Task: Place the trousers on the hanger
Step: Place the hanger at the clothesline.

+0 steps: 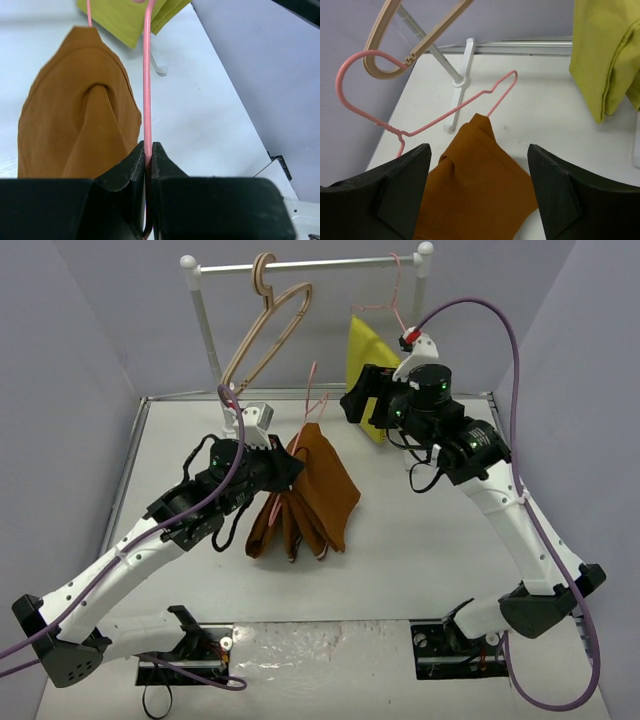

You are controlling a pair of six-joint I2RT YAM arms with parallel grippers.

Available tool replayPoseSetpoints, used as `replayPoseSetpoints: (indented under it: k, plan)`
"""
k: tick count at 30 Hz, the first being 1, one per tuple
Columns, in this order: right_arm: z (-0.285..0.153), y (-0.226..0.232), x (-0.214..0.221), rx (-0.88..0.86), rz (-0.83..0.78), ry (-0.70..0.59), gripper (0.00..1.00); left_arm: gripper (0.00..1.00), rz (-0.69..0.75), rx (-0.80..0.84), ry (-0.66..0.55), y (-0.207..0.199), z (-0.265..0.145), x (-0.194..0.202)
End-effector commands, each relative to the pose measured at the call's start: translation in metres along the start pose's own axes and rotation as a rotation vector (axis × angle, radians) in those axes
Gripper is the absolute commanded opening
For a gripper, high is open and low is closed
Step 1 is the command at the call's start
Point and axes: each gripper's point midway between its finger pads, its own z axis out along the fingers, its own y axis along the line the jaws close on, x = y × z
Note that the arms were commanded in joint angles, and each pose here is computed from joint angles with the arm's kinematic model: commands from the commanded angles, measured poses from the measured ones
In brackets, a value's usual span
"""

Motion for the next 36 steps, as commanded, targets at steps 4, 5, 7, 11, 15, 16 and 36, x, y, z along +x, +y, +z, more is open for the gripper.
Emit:
replayPoseSetpoints:
  k: [4, 5, 7, 11, 15, 16, 36]
  plan:
    - [0.017, 0.012, 0.026, -0.17, -0.122, 0.087, 0.64, 0.02, 0.077, 0.178, -0.201, -0.035, -0.038, -0.064]
    - [0.022, 0.014, 0.029, -0.186, -0.126, 0.083, 0.62, 0.02, 0.081, 0.18, -0.205, -0.034, -0.039, -0.066]
    - [0.027, 0.021, 0.029, -0.234, -0.119, 0.064, 0.61, 0.02, 0.088, 0.18, -0.223, -0.033, -0.043, -0.069]
    - [0.038, 0.024, 0.048, -0.283, -0.111, 0.074, 0.63, 0.02, 0.09, 0.199, -0.285, -0.036, -0.051, -0.08]
    - [0.048, 0.019, 0.073, -0.291, -0.081, 0.092, 0.69, 0.02, 0.093, 0.222, -0.32, -0.041, -0.055, -0.087]
    - [0.051, 0.022, 0.068, -0.304, -0.075, 0.059, 0.7, 0.02, 0.092, 0.225, -0.327, -0.041, -0.055, -0.088]
    - [0.081, 0.01, 0.117, -0.287, -0.106, 0.067, 0.84, 0.02, 0.083, 0.306, -0.456, -0.058, -0.073, -0.116]
